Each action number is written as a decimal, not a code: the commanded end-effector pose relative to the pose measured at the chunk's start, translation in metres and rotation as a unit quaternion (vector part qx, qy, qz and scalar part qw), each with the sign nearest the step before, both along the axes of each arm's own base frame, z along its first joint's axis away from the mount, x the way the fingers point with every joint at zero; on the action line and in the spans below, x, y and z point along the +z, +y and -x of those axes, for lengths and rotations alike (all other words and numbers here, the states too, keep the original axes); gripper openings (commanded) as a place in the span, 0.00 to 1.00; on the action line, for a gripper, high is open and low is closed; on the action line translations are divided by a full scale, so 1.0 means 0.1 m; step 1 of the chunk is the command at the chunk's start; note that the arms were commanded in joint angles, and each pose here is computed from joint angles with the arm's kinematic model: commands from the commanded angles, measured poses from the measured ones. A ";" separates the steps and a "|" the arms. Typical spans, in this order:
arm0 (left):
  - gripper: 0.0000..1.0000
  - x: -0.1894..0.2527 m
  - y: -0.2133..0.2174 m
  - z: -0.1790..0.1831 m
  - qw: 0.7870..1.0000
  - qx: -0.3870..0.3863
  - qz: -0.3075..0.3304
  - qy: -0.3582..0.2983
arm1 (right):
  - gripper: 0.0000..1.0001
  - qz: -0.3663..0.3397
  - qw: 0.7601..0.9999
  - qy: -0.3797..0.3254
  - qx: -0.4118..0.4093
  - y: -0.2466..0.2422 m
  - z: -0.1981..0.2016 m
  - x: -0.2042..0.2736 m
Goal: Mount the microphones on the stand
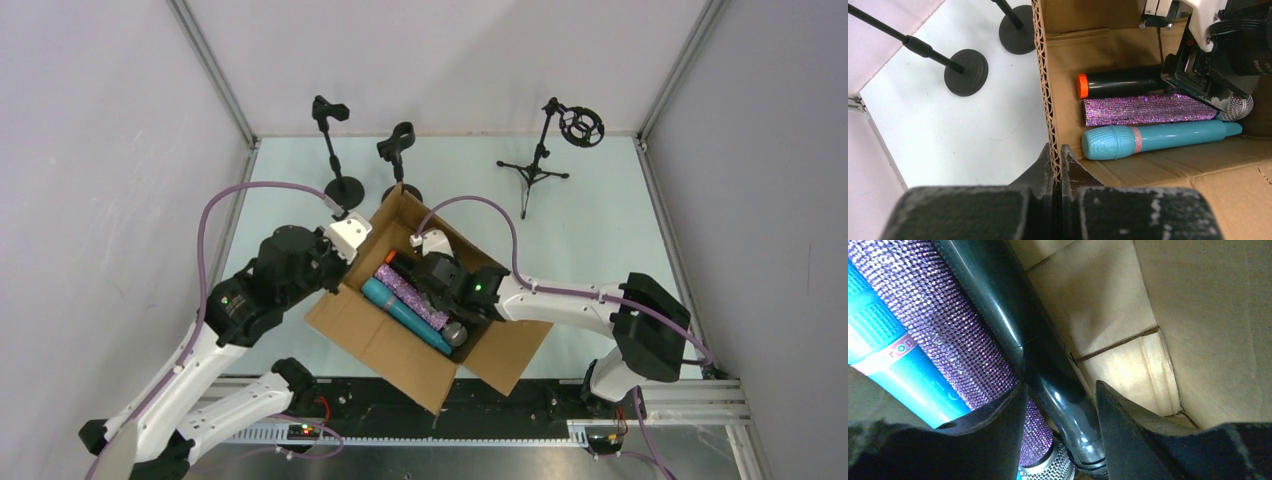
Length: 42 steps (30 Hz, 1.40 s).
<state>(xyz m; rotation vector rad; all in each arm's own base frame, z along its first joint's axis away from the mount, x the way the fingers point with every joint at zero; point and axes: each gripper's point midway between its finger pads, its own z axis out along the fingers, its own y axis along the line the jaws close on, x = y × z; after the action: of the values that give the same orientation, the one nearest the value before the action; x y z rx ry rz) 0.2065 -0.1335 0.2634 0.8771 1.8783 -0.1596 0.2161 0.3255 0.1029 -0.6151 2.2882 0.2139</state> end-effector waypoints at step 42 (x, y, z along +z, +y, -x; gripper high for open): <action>0.00 -0.23 0.14 -0.14 0.998 0.033 -0.054 -0.031 | 0.00 -0.126 0.971 -0.023 -0.200 -1.74 0.12 1.45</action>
<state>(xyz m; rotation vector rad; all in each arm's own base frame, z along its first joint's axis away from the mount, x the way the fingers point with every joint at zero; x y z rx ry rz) 0.2187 -0.1189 0.2293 0.8650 1.9351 -0.0047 0.1912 0.2222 0.2965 -0.2973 2.0461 0.5278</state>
